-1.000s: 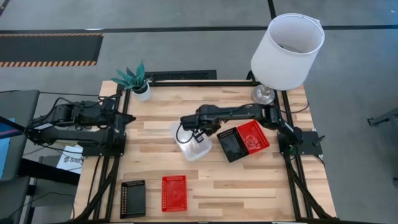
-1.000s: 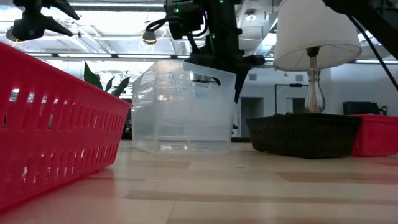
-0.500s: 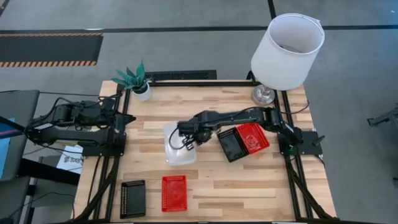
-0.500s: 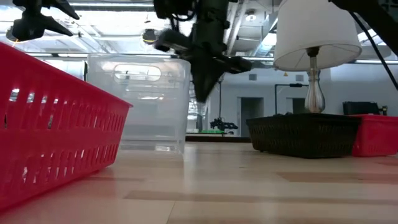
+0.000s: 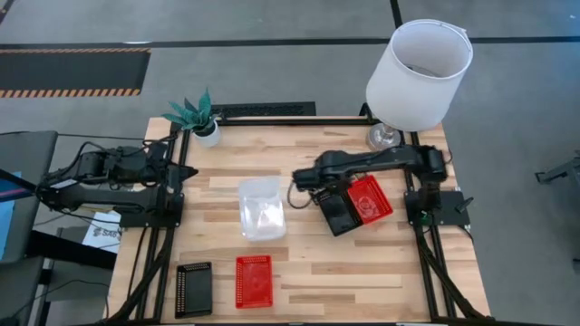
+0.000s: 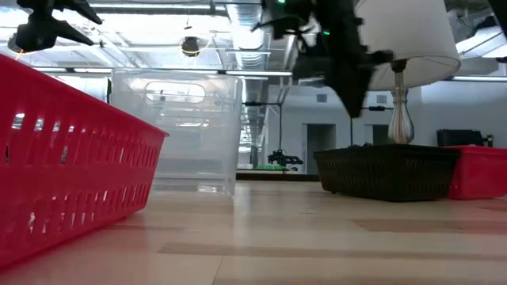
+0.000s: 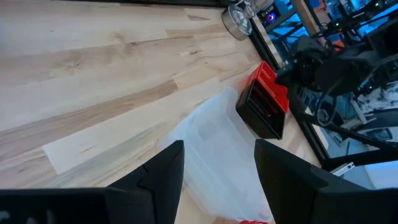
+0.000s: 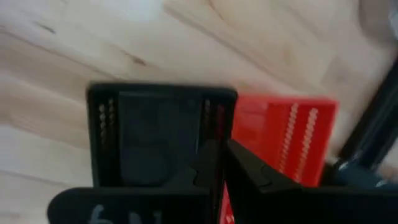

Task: Stack baskets by color
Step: Adjust the stacked red bins

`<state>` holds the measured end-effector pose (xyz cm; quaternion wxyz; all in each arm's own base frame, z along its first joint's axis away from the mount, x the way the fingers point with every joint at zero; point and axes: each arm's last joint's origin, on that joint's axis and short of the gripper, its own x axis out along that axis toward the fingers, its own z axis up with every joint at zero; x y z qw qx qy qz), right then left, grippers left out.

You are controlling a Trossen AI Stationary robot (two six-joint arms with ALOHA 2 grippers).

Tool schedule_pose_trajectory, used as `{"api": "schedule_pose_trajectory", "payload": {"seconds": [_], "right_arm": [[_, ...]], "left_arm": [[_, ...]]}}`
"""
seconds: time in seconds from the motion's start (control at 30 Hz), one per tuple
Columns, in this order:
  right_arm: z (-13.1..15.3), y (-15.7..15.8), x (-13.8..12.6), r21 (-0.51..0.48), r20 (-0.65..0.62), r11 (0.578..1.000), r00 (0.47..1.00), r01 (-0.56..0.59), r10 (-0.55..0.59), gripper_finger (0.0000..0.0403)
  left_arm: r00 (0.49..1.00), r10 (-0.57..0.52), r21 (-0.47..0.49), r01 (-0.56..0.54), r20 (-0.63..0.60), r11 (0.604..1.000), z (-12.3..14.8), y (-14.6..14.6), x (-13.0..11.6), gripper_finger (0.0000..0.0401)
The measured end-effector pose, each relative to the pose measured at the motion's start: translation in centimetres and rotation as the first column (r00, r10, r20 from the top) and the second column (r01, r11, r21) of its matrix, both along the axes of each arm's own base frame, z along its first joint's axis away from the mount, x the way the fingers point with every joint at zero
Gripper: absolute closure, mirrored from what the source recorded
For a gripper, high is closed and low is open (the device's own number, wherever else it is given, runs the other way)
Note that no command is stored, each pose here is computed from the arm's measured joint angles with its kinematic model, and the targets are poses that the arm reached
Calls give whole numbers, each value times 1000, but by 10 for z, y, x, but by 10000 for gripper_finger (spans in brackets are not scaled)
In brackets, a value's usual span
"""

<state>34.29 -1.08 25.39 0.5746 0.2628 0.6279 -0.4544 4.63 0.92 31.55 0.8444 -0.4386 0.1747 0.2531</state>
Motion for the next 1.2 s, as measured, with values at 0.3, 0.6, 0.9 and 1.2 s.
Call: {"api": "schedule_pose_trajectory", "payload": {"seconds": [0.3,0.6,0.9,1.2], "right_arm": [[-12,14,-72,-6,-64,987,985,158,-158,389],[-52,41,-74,103,-23,972,978,209,-208,391],[-69,52,-46,252,133,946,961,204,-243,394],[-68,43,-33,274,256,938,924,212,-284,392]], "left_arm": [[1000,14,9,-14,-1,1000,0,0,0,218],[1000,15,10,-15,-5,1000,0,1,0,218],[1000,15,11,-15,-9,1000,-1,1,-1,218],[1000,15,11,-15,-9,1000,-1,1,-1,218]]}}
